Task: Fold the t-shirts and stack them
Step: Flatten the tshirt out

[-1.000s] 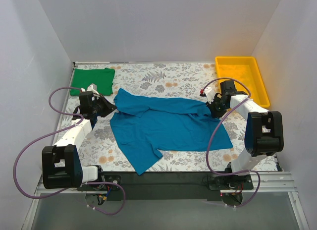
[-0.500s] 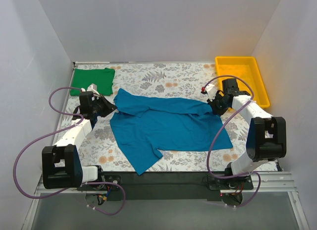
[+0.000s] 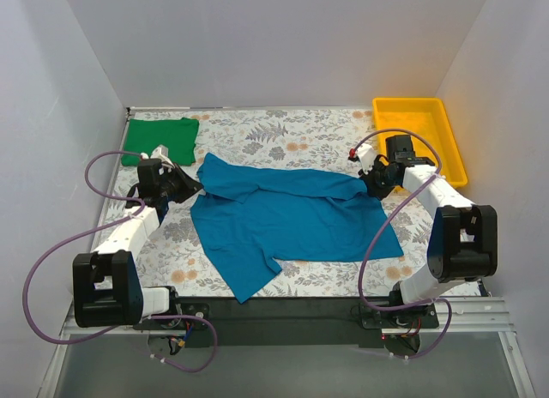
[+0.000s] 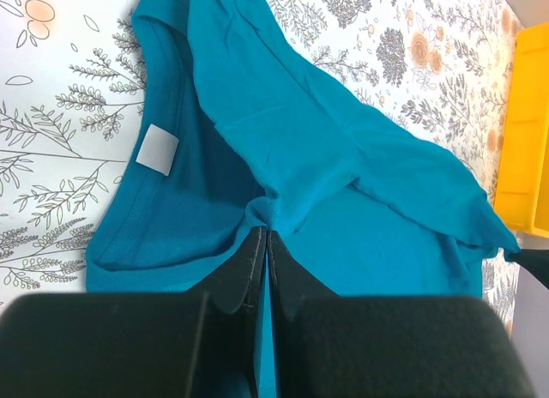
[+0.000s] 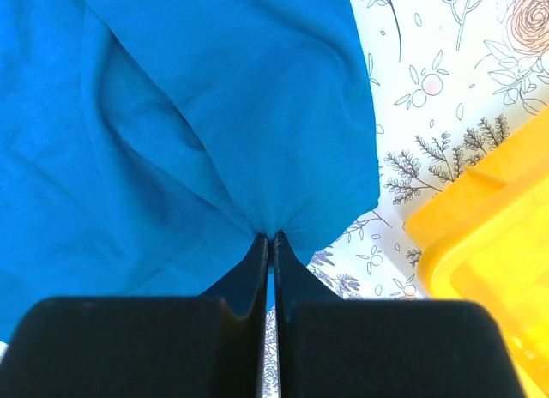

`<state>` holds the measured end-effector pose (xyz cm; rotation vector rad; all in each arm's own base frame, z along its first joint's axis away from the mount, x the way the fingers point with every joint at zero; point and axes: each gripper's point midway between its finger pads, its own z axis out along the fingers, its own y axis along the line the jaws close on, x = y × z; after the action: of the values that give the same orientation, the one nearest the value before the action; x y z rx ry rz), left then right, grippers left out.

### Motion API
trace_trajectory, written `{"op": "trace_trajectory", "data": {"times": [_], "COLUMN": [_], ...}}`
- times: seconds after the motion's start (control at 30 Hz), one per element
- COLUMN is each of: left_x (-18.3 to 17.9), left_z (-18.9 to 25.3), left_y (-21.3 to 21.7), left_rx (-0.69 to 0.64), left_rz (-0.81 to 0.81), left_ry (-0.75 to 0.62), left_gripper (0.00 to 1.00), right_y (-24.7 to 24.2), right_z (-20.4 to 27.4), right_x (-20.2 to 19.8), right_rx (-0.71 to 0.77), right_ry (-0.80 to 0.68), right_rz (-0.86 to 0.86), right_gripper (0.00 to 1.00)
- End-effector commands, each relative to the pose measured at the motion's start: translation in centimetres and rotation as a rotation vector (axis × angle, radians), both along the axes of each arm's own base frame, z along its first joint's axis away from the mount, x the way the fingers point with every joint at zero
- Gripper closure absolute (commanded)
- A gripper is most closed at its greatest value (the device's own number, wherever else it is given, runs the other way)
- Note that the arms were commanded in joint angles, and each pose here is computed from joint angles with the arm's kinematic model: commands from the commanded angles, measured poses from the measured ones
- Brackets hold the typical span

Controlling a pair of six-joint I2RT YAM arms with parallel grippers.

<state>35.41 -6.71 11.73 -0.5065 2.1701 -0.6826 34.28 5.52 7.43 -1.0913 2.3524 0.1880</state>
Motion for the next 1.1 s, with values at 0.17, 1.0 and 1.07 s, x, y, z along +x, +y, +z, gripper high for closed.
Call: {"op": "trace_trajectory", "data": {"times": [0.17,1.0,1.07], "left_x": [-0.1,-0.7,-0.7], "left_z": [1.9,4.7,4.9], "left_y": [-0.1,-0.1,-0.1], "left_rx": [0.011,0.003,0.003], "left_rz": [-0.020,-0.010,-0.008], "left_ry": [-0.085,-0.170,-0.174], "left_gripper": [1.00,1.00,1.00], "right_y": [1.4,2.8,2.9], "right_z": [4.5,6.8,6.8], "right_x": [0.8,-1.1,-1.3], "right_rx": [0.065,0.136,0.140], "right_ry": [-0.119,-0.173,-0.177], "right_rz": [0.046,0.113,0.118], "right_gripper": [0.99,0.99,0.99]}}
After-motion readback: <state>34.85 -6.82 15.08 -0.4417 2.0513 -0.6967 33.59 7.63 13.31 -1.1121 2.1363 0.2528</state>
